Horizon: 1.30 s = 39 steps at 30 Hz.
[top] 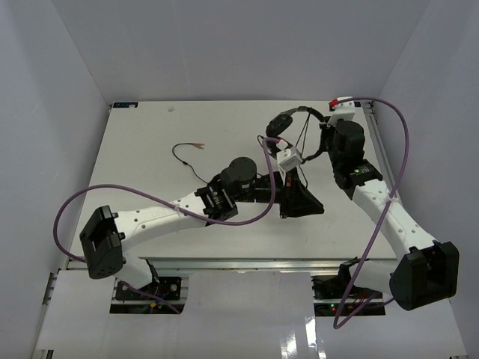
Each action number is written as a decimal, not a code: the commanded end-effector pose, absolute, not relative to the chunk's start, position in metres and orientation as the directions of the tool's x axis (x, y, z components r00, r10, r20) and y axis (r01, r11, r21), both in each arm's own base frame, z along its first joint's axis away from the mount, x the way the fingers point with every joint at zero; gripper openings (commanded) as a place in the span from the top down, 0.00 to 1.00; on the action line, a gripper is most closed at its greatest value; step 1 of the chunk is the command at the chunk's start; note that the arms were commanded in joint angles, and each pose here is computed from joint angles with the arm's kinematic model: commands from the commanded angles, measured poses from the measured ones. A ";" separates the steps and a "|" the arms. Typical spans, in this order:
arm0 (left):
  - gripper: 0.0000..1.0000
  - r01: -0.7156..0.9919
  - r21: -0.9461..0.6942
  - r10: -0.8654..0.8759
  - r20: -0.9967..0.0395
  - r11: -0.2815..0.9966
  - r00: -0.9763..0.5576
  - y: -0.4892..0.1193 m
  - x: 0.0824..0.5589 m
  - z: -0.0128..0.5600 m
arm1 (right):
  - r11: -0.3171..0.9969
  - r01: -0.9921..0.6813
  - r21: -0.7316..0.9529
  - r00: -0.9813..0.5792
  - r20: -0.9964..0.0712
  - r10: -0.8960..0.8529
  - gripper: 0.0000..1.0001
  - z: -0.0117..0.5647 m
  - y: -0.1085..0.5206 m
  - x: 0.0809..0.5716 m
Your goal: Wrap the headphones
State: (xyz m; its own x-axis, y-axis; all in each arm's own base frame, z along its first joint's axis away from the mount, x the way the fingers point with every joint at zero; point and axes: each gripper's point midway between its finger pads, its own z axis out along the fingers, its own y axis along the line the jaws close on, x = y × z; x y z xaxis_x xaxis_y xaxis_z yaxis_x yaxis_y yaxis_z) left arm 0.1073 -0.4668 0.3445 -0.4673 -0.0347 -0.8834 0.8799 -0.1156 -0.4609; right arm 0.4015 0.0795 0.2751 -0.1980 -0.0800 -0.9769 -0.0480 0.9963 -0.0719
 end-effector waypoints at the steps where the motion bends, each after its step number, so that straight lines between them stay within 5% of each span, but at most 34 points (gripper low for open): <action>1: 0.75 0.894 -0.410 -0.011 -0.908 -0.182 -0.419 -0.476 0.098 0.377 | 0.991 -0.031 -0.134 -0.049 -0.990 -0.135 0.92 0.303 0.089 0.395; 10: 0.81 0.943 -0.309 0.055 -0.951 -0.121 -0.304 -0.481 0.130 0.406 | 0.970 -0.124 -0.210 -0.060 -0.974 -0.219 0.92 0.277 0.108 0.375; 17: 0.84 0.956 -0.291 0.023 -0.957 -0.031 -0.291 -0.420 0.170 0.429 | 0.959 -0.182 -0.215 -0.050 -0.973 -0.227 0.92 0.278 0.113 0.362; 28: 0.84 0.941 -0.127 0.059 -0.986 0.314 -0.153 -0.366 0.243 0.440 | 0.941 -0.278 -0.194 -0.049 -0.975 -0.215 0.92 0.292 0.126 0.349; 39: 0.87 0.902 0.037 0.389 -0.909 0.430 -0.148 -0.347 0.279 0.391 | 0.945 -0.184 -0.272 0.003 -0.961 -0.276 0.92 0.314 0.105 0.349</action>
State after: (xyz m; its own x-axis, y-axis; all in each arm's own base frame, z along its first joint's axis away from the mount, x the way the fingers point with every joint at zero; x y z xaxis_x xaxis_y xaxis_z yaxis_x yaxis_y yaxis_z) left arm 0.2742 -0.3738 0.4180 -0.1407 0.2186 -0.9656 0.9220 0.3842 -0.0474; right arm 0.3446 0.1124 0.2602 -0.1185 -0.3071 -0.9443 -0.2600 0.9274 -0.2690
